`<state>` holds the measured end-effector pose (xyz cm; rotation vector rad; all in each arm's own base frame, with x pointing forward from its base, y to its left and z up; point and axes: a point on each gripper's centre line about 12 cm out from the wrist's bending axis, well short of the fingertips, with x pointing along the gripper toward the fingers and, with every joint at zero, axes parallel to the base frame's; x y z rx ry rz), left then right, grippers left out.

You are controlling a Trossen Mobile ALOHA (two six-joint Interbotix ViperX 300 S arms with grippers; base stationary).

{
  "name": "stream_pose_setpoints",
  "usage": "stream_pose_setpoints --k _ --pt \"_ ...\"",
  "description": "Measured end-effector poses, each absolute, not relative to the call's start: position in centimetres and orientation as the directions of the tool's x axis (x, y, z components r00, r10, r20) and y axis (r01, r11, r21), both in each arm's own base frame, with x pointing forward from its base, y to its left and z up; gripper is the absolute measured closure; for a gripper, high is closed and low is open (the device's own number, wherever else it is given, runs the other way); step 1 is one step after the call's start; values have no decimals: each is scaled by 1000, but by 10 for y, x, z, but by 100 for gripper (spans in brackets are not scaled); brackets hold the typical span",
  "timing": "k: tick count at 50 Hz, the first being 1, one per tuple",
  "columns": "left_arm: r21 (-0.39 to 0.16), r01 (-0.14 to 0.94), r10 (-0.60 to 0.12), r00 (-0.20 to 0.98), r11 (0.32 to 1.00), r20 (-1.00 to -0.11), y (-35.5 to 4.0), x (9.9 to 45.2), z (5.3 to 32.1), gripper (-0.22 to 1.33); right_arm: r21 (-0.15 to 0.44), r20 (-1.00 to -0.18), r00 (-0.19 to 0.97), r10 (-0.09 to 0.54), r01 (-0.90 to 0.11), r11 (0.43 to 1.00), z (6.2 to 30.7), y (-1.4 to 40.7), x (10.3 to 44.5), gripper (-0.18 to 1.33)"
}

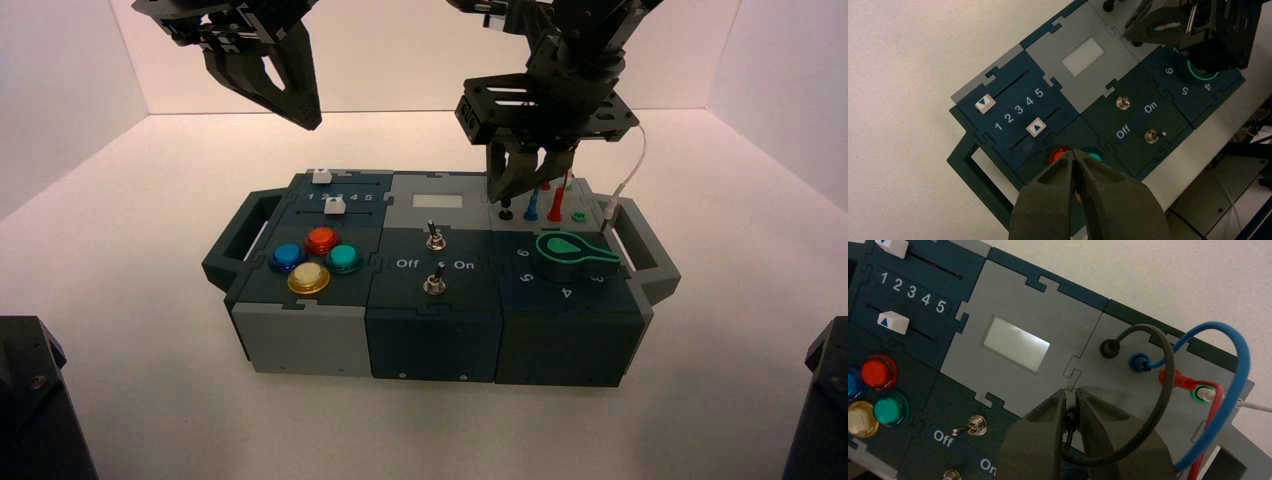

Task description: Insert the black wire.

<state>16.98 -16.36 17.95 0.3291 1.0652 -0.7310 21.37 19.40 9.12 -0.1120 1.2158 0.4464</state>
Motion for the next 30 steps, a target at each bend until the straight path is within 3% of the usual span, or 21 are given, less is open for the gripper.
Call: stream_pose_setpoints --k 30 --pt "-95 685 -388 288 723 -876 -163 169 182 128 132 -948 210 239 -424 896 89 197 200 108"
